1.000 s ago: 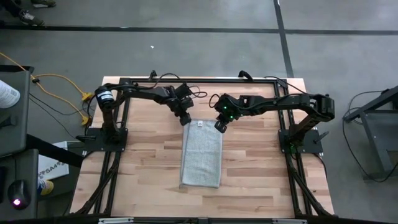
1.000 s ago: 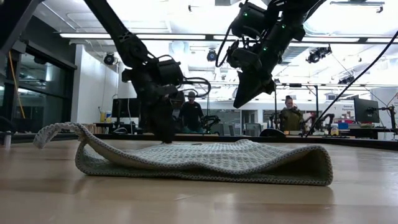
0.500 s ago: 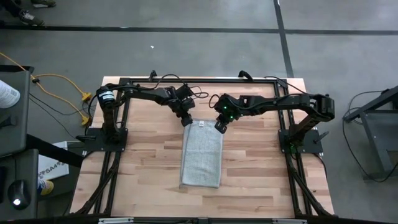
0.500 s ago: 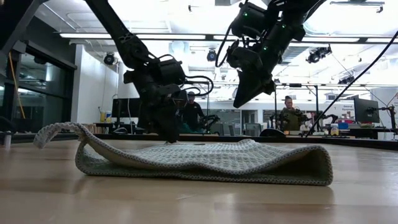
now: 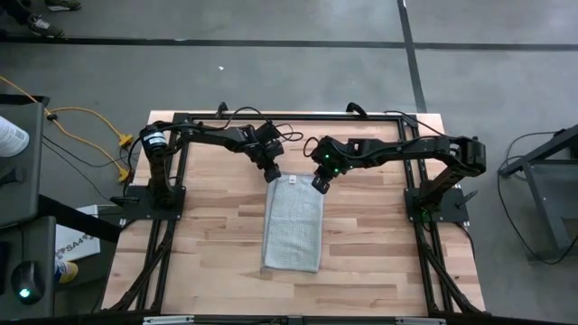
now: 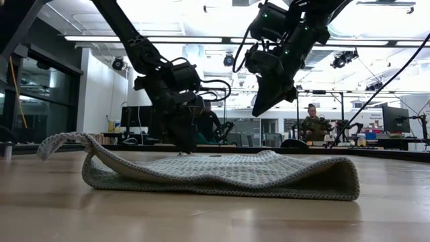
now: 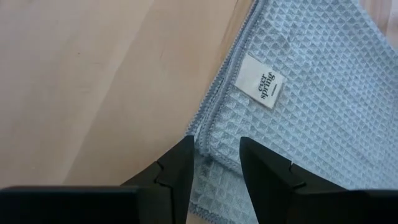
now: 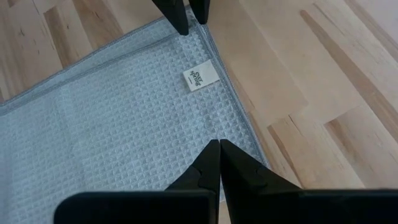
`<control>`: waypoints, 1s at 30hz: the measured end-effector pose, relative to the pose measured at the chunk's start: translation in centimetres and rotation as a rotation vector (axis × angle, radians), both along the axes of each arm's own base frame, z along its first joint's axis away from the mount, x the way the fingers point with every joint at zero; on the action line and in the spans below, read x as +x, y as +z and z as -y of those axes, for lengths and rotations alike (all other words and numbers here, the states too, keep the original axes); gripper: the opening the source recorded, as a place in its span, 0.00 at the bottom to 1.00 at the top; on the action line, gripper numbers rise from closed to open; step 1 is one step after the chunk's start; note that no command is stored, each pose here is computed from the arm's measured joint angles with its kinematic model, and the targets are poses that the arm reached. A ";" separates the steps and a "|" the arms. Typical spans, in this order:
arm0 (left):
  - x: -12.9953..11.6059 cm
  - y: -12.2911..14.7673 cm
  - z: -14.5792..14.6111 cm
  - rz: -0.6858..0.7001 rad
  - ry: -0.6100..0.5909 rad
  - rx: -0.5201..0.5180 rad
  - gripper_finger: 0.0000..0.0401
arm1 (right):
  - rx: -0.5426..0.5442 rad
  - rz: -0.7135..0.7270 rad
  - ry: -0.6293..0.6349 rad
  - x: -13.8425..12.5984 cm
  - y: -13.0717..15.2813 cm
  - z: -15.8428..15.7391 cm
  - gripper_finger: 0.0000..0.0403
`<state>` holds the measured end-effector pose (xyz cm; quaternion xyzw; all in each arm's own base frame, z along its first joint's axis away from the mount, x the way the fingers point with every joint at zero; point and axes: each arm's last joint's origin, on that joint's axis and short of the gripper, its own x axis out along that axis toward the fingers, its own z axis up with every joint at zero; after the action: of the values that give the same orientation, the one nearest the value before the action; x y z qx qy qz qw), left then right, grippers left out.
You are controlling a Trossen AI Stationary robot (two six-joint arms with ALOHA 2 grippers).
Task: Fold microfiber towels
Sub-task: Fold the gray towel
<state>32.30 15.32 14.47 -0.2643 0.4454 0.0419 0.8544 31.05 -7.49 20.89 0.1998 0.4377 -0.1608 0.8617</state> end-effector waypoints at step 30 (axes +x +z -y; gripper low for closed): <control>0.0 -0.5 0.0 -0.022 0.003 -0.015 0.01 | -0.001 -0.001 0.017 0.1 0.0 -0.5 0.01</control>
<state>32.31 15.32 13.94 -0.2708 0.4546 0.0429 0.8474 31.17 -6.94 20.88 0.1955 0.4396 -0.1539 0.8631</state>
